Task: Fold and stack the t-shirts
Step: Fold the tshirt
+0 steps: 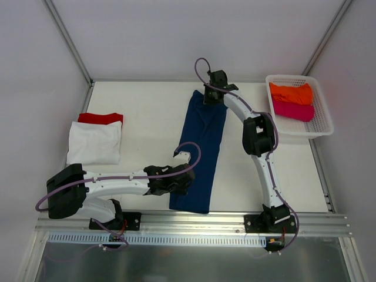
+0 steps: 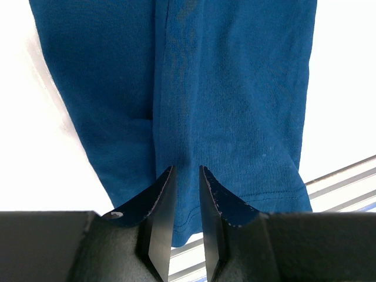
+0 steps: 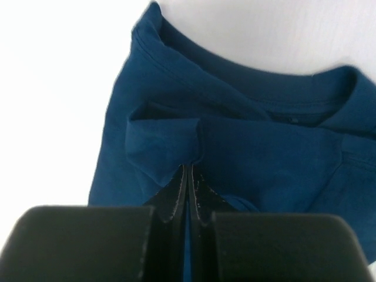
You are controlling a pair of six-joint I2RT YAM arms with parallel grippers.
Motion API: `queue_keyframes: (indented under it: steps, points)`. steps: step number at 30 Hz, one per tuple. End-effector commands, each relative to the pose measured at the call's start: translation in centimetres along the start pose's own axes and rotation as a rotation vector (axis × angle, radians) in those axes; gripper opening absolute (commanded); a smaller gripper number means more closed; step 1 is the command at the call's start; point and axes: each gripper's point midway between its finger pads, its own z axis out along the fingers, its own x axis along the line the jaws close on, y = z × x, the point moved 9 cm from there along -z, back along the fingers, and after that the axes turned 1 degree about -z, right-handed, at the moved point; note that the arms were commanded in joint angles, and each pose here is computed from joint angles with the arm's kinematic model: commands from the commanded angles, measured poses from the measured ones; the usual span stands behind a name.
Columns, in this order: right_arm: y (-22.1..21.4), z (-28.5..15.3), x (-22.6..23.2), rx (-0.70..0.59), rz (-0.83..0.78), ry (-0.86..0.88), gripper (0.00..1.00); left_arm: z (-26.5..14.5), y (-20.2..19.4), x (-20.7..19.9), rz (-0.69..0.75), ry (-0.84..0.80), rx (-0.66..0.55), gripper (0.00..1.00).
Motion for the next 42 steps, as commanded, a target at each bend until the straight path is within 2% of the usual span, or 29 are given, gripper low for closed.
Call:
queue_keyframes:
  steps: [1, 18, 24, 26, 28, 29, 30, 33, 42]
  points:
    - [0.9, -1.4, 1.0, -0.028, -0.018, 0.05, 0.01, -0.3, 0.0, -0.1, -0.013, 0.003, -0.007, 0.23]
    - [1.3, -5.9, 6.8, -0.046, -0.103, 0.142, 0.0, -0.4, -0.6, 0.5, -0.036, 0.0, 0.007, 0.22]
    - [1.2, -6.2, 8.3, -0.032, -0.116, 0.168, 0.07, -0.6, -1.0, 1.0, -0.049, -0.002, 0.01, 0.22]
    - [1.1, -6.2, 8.7, -0.033, -0.12, 0.174, 0.18, -0.6, -1.2, 1.3, -0.055, -0.002, 0.016, 0.22]
    - [0.9, -6.3, 9.3, -0.032, -0.134, 0.185, 0.23, -0.8, -1.3, 1.4, -0.059, -0.005, 0.015, 0.22]
    - [0.9, -6.4, 9.6, -0.033, -0.138, 0.189, 0.28, -0.7, -1.4, 1.5, -0.061, -0.003, 0.014, 0.22]
    - [0.8, -6.4, 9.9, -0.033, -0.144, 0.193, 0.4, -0.7, -1.6, 1.6, -0.06, -0.004, 0.018, 0.21]
    - [0.8, -6.8, 10.1, -0.038, -0.15, 0.187, 0.54, -0.9, -1.7, 1.9, -0.069, -0.004, 0.016, 0.21]
    - [1.1, -8.5, 9.4, -0.084, -0.187, 0.105, 0.56, -1.2, -2.1, 2.8, -0.093, -0.008, 0.0, 0.21]
